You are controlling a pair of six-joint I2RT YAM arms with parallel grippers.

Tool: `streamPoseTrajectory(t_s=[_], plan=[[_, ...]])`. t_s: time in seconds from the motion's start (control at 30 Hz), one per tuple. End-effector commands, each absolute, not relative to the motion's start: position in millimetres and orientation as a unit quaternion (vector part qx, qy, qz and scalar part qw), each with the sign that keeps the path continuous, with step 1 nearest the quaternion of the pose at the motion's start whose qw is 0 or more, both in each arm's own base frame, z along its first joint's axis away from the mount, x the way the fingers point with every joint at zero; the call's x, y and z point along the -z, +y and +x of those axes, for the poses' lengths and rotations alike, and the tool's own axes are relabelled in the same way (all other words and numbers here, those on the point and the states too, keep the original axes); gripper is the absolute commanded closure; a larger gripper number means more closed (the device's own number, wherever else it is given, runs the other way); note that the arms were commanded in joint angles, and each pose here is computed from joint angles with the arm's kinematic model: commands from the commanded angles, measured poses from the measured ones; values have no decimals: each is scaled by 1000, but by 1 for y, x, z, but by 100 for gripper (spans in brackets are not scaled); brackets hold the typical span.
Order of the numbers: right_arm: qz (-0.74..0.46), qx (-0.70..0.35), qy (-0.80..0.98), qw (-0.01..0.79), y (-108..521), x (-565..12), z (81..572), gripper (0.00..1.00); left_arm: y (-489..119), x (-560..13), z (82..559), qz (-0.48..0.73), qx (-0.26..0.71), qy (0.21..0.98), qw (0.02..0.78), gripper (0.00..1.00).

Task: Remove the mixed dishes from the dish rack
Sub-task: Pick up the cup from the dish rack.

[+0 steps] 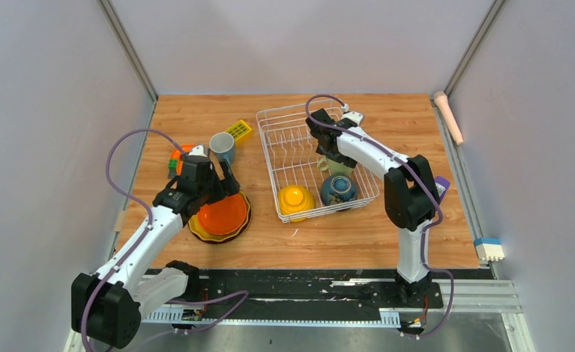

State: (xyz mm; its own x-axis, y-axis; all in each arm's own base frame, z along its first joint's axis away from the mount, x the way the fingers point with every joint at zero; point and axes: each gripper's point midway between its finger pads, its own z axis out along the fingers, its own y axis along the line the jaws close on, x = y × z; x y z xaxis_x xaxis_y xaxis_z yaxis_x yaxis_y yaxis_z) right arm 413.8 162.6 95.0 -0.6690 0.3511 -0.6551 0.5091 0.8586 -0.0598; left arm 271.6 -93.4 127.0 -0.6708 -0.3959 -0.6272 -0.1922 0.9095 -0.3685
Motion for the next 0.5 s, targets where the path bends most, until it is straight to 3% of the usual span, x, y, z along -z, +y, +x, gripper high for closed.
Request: streamPoseTrajectory(t_s=[0.0,0.47], plan=[[238,112,900,347,159,-131,409,79,-97,-131,278,-164,149,898,380,0],[247,6,873,421,166,-195,406,100,-103,-135,276,-156,165,898,377,0]])
